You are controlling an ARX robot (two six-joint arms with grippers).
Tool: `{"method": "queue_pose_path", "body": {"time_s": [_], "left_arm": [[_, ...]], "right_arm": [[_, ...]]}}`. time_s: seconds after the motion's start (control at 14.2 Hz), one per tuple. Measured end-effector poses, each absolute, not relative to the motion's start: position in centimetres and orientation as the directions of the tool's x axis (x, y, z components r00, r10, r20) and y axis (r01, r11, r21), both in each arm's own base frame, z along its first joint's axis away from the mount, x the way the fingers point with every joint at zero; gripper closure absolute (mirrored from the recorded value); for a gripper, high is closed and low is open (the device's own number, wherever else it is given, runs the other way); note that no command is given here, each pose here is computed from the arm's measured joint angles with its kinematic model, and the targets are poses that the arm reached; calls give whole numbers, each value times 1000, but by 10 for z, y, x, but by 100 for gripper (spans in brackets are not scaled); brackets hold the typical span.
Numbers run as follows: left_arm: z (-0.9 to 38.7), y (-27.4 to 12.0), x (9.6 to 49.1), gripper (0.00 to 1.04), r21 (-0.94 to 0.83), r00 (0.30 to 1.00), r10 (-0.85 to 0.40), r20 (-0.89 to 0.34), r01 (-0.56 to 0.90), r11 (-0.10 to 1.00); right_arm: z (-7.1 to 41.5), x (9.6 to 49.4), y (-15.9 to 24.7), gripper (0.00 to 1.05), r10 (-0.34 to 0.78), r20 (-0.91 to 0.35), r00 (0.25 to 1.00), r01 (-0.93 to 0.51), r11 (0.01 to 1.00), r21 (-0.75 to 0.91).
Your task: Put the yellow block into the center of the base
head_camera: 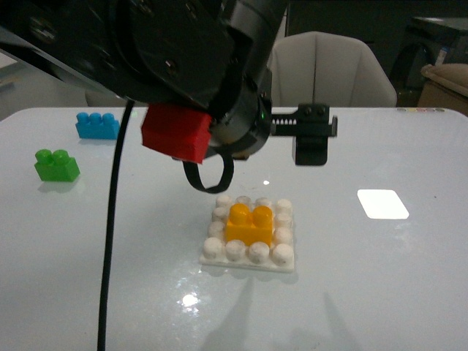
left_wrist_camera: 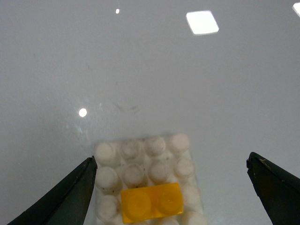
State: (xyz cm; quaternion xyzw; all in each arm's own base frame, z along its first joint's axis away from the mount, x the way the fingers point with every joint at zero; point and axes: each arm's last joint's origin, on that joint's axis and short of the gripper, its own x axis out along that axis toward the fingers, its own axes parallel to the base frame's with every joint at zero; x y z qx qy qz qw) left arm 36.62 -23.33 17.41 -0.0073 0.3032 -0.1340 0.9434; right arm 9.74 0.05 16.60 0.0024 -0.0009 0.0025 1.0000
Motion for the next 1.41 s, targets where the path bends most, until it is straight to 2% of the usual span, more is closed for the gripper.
{"method": "queue_pose_path", "body": {"time_s": [0.28,0.35,0.42,0.49,0.56,0.63,0.77,0.84,0.91,1.41], "left_arm": [[241,-197,320,7,-90,882,-335,-331,324,942],[250,-186,307,9,-62,917,-314,-246,309,949],[256,-164,291,20,-36,981,-170,-89,167,985],[254,-132,270,31,-27,997,-62,-37,61,998],[249,-94,242,44,-5,999,1,-54,-2,1000],[245,-68,219,55,-9,999,35,-33,-35,999],[234,-47,190,84,-24,1000,1,23,-1,1000],[223,-41,184,95,-17,1000,-5,1,5,1000],[210,-33,176,103,-9,1000,4,-20,-4,1000],[184,-5,139,103,-14,1000,-13,-6,13,1000]], "right_arm": [[166,97,0,6,5,2,1000,-5,1000,5],[166,97,0,6,5,1,1000,-5,1000,5],[166,97,0,6,5,2,1000,-5,1000,5],[166,97,0,6,5,1,1000,-5,1000,5],[166,97,0,6,4,2,1000,-4,1000,5],[166,97,0,6,5,2,1000,-5,1000,5],[166,97,0,6,5,2,1000,-5,1000,5],[166,97,0,6,5,1,1000,-5,1000,5],[166,97,0,6,5,1,1000,-5,1000,5],[166,97,0,6,5,2,1000,-5,1000,5]]}}
